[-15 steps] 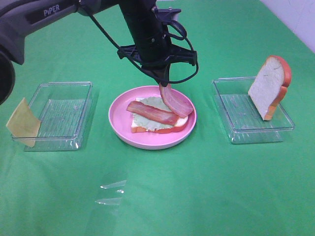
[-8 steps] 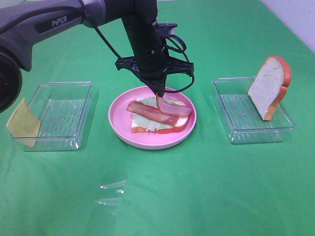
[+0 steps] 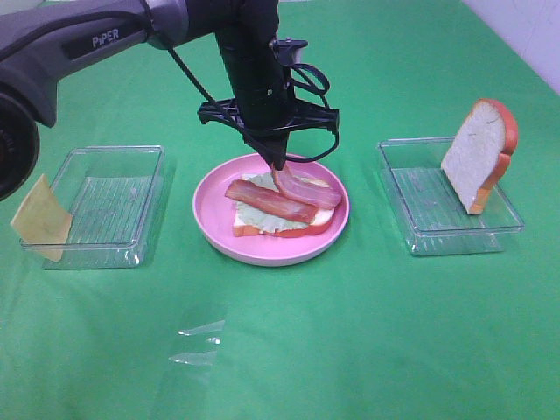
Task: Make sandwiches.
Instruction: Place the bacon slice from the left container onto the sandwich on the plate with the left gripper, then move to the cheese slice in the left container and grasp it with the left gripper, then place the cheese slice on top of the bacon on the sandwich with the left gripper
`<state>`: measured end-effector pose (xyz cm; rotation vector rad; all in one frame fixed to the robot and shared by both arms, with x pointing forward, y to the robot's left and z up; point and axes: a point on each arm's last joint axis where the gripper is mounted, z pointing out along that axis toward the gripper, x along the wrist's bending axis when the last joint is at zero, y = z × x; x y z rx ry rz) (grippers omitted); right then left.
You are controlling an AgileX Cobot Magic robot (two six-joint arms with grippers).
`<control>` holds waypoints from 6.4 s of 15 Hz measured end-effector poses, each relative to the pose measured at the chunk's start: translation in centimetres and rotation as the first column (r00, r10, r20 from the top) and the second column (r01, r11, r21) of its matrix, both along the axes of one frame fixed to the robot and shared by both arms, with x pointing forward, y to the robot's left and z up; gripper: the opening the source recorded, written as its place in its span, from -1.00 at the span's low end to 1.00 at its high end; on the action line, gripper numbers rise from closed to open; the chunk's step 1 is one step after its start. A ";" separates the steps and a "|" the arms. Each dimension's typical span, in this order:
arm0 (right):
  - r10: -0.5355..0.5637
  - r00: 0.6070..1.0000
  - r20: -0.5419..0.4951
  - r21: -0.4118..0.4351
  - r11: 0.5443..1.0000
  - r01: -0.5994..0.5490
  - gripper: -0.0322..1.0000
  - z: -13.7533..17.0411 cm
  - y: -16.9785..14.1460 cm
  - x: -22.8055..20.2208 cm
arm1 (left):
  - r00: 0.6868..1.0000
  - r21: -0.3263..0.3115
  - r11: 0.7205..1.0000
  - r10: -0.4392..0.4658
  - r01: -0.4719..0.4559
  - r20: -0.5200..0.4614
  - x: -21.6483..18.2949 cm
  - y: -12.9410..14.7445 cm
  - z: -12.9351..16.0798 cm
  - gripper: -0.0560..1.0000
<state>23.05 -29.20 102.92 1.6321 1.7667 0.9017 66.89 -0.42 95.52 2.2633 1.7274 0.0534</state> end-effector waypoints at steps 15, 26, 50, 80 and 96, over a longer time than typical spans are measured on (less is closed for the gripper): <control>0.000 1.000 0.000 0.000 1.000 0.000 0.87 0.0 0.0 0.0 | 0.990 0.043 0.993 -0.117 0.114 0.084 -2.2 2.3 6.1 0.98; 0.000 1.000 0.000 0.000 1.000 0.000 0.87 0.0 0.0 0.0 | 0.975 0.166 0.962 0.222 -0.218 -0.007 -7.9 25.0 11.1 0.98; 0.002 1.000 0.000 0.003 1.000 -0.002 0.87 0.0 0.0 0.0 | 0.948 0.282 0.947 0.221 -0.152 -0.230 -3.7 24.9 -1.3 0.30; 0.002 1.000 0.000 0.003 1.000 -0.002 0.87 0.0 0.0 0.0 | 0.996 -0.173 0.981 0.090 -0.086 0.016 -6.5 21.9 11.7 -0.89; 0.004 1.000 0.000 0.007 1.000 -0.004 0.87 0.0 0.1 0.0 | 0.978 -0.594 0.783 -0.204 0.183 0.032 -2.9 5.3 -1.0 -0.89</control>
